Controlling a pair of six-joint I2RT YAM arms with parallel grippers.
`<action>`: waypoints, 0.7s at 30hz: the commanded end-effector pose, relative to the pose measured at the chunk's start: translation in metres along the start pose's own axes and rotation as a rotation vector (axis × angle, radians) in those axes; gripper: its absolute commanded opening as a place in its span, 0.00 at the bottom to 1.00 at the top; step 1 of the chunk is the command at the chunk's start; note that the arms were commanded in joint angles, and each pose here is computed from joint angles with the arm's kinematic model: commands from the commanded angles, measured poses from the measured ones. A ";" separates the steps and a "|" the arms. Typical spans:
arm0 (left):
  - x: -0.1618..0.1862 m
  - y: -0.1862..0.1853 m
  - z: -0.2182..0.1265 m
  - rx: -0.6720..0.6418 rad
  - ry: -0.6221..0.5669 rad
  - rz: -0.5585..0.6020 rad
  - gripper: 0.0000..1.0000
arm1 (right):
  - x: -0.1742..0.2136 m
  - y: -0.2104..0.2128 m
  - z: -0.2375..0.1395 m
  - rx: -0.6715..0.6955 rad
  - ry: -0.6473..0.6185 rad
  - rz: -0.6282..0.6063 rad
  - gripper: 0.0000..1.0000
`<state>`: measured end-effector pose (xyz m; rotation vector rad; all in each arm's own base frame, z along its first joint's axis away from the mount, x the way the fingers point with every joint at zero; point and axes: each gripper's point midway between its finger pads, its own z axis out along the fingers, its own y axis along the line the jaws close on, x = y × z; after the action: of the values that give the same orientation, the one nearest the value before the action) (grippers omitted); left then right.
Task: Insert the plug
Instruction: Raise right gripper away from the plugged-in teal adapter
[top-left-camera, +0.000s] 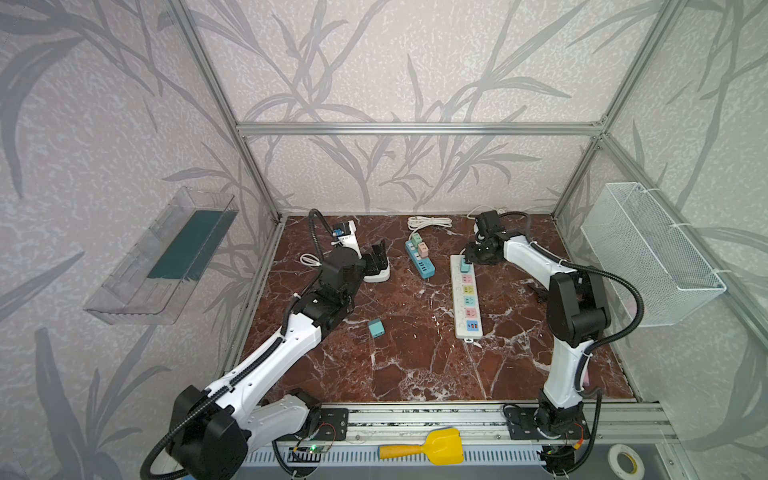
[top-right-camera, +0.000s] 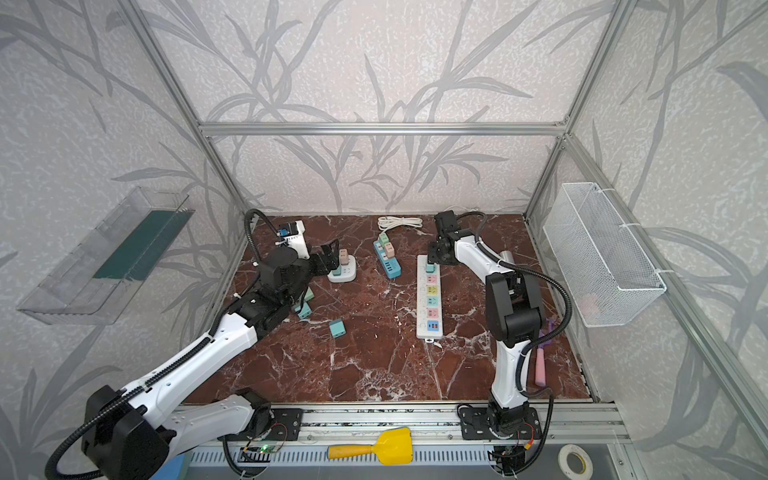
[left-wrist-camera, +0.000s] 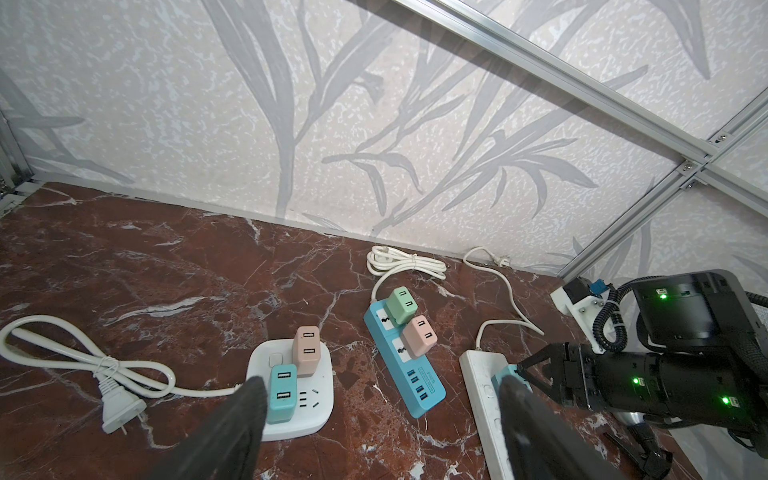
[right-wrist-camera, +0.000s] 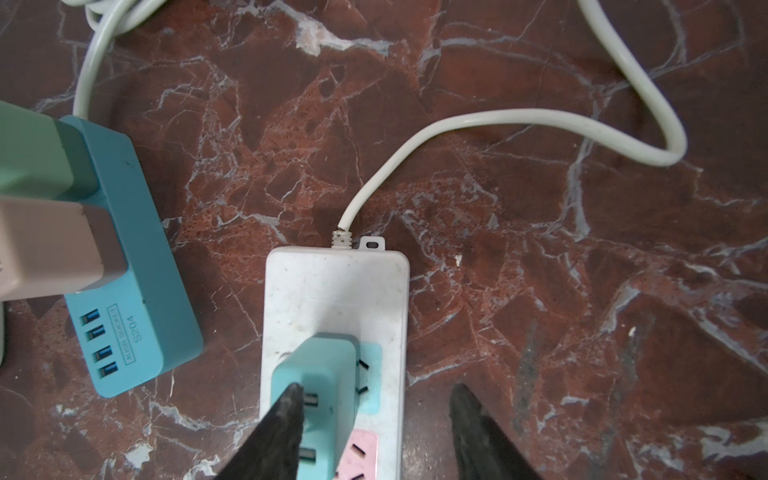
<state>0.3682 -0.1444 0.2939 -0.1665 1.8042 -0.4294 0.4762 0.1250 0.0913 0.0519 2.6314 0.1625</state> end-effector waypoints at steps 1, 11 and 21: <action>-0.004 0.000 0.001 0.002 -0.006 -0.017 0.87 | 0.018 -0.011 0.000 0.030 0.062 0.002 0.56; 0.004 0.000 0.007 -0.003 0.019 -0.004 0.87 | -0.012 -0.003 -0.026 0.003 -0.025 -0.014 0.58; 0.006 -0.001 0.009 -0.001 0.026 -0.002 0.87 | 0.028 -0.021 0.014 0.030 0.109 0.012 0.57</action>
<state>0.3724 -0.1484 0.2813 -0.1555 1.8394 -0.4221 0.4728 0.1124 0.0896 0.0690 2.6567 0.1556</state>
